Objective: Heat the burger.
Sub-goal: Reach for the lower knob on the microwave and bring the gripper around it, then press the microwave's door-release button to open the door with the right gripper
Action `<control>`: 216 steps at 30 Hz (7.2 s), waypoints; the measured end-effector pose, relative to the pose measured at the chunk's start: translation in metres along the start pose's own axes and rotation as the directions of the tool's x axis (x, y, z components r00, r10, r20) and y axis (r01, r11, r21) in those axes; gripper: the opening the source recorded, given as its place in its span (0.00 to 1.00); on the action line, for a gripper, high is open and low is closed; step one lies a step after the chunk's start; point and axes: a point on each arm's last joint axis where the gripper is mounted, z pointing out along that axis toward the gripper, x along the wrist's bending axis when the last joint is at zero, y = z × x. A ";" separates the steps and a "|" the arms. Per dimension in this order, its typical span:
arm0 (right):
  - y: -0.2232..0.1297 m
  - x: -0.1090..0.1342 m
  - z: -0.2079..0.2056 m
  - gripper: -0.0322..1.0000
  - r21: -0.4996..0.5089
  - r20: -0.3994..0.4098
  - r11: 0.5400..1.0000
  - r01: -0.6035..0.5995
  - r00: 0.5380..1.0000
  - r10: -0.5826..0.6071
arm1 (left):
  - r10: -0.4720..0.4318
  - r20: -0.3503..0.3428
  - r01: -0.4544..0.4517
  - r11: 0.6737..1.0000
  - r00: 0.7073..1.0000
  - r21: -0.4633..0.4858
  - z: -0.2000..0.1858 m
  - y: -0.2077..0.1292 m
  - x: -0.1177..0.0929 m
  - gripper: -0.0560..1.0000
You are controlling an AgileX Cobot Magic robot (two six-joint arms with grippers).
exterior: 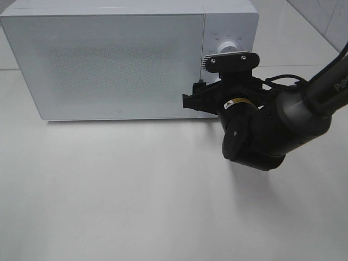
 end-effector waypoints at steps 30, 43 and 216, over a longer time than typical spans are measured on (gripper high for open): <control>-0.001 -0.001 0.001 0.43 -0.001 0.008 1.000 -0.006 1.000 0.006 | 0.000 0.000 0.000 1.000 1.000 -0.001 0.000 0.000 0.000 0.97; -0.003 0.000 -0.001 0.43 -0.015 -0.028 0.935 -0.354 0.935 0.354 | 0.000 0.000 0.000 1.000 1.000 -0.001 0.000 0.000 0.000 0.97; 0.106 -0.088 -0.185 0.76 0.670 -0.420 0.697 0.255 0.905 0.072 | 0.000 0.000 0.000 1.000 1.000 -0.001 0.000 0.000 0.000 0.97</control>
